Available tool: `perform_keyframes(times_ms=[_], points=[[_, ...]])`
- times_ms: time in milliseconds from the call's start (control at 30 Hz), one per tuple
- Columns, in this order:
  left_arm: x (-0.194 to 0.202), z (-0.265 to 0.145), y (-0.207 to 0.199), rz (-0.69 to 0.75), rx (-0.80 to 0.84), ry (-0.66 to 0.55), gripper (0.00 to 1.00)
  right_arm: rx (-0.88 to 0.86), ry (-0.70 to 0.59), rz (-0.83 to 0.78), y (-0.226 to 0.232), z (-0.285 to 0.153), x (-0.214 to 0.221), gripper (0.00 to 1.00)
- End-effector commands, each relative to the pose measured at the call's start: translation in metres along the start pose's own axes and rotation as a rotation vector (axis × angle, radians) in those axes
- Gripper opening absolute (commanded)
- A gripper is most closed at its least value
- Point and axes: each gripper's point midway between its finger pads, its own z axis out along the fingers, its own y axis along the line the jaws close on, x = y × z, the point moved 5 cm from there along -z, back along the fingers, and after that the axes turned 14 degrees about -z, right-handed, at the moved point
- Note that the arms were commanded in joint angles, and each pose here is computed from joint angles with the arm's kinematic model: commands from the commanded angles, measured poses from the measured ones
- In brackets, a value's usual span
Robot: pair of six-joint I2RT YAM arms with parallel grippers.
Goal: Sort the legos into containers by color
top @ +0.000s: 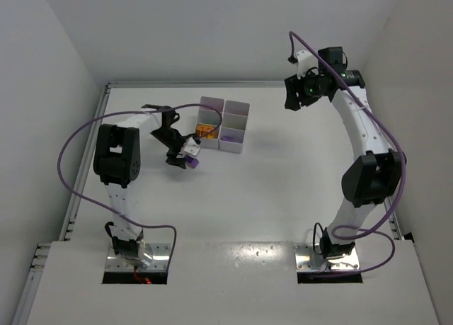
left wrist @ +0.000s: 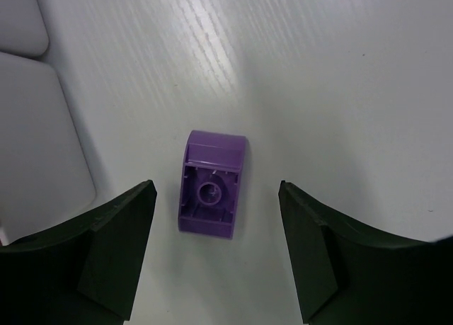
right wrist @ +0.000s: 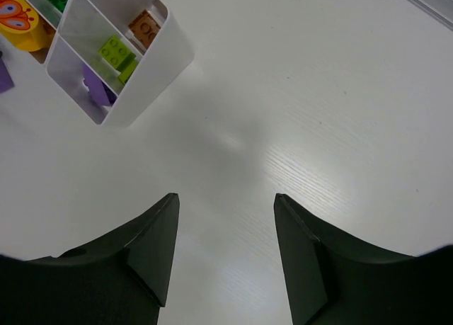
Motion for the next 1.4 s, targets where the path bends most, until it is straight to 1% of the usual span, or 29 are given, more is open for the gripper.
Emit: perform_keyframes(times_ms=[0,67,100,267,300,367,400,500,567,667,700,767,800,867,900,933,967,1067,1100,1200,1367], points=[[-0.013,-0.001,0.011,0.069,-0.051,-0.021,0.76,0.000,-0.066,0.003,0.003,-0.020,-0.013,0.57],[-0.013,-0.001,0.016,0.070,-0.070,-0.021,0.76,-0.006,-0.057,0.007,0.005,-0.018,-0.010,0.57],[-0.008,0.001,0.017,0.070,-0.070,0.000,0.75,-0.007,-0.056,-0.001,0.006,-0.020,-0.008,0.57],[-0.005,0.009,0.016,0.061,-0.044,0.029,0.63,-0.007,-0.056,-0.001,0.006,-0.020,-0.008,0.57],[-0.003,0.011,0.013,0.055,-0.036,0.038,0.59,-0.007,-0.056,-0.011,0.006,-0.020,-0.008,0.57],[-0.002,0.015,0.010,0.064,-0.022,0.051,0.56,-0.007,-0.056,-0.011,0.004,-0.018,-0.009,0.57],[-0.001,0.011,0.009,0.064,-0.021,0.080,0.54,-0.007,-0.056,-0.011,0.004,-0.018,-0.009,0.57],[0.000,0.015,-0.001,0.064,0.021,0.093,0.54,-0.016,-0.042,-0.004,0.005,-0.015,-0.006,0.57],[0.001,0.016,-0.003,0.059,0.029,0.093,0.51,-0.016,-0.042,-0.013,0.005,-0.015,-0.006,0.57],[0.000,0.012,-0.006,0.023,0.026,0.103,0.29,-0.024,-0.047,-0.013,0.006,-0.015,-0.006,0.57],[-0.010,0.006,-0.005,0.009,0.005,0.076,0.18,-0.024,-0.047,-0.013,0.006,-0.015,-0.006,0.57],[-0.022,-0.003,-0.004,-0.006,-0.028,0.043,0.11,-0.019,-0.054,-0.016,0.006,-0.018,-0.008,0.57],[-0.037,-0.004,-0.004,-0.014,-0.037,0.024,0.09,-0.019,-0.054,-0.017,0.006,-0.018,-0.008,0.57],[-0.079,-0.015,-0.001,0.008,-0.085,-0.073,0.09,-0.018,-0.055,-0.017,0.007,-0.020,-0.008,0.57],[-0.098,-0.023,0.000,0.020,-0.118,-0.103,0.09,-0.013,-0.062,-0.021,0.008,-0.022,-0.008,0.57],[-0.109,-0.020,0.003,0.006,-0.127,-0.124,0.09,-0.013,-0.062,-0.021,0.008,-0.022,-0.008,0.57],[-0.137,-0.023,0.008,0.006,-0.173,-0.155,0.09,-0.013,-0.062,-0.021,0.009,-0.023,-0.007,0.57],[-0.171,-0.019,0.016,0.030,-0.214,-0.190,0.09,0.006,-0.063,-0.018,0.005,-0.028,-0.007,0.57],[-0.189,-0.020,0.020,0.057,-0.234,-0.213,0.09,0.006,-0.063,-0.018,0.005,-0.028,-0.007,0.57],[-0.202,-0.006,0.036,0.029,-0.237,-0.231,0.09,0.013,-0.061,-0.012,0.002,-0.029,-0.005,0.57],[-0.198,0.005,0.067,-0.013,-0.286,-0.226,0.09,0.024,-0.067,-0.009,0.003,-0.038,-0.003,0.57]])
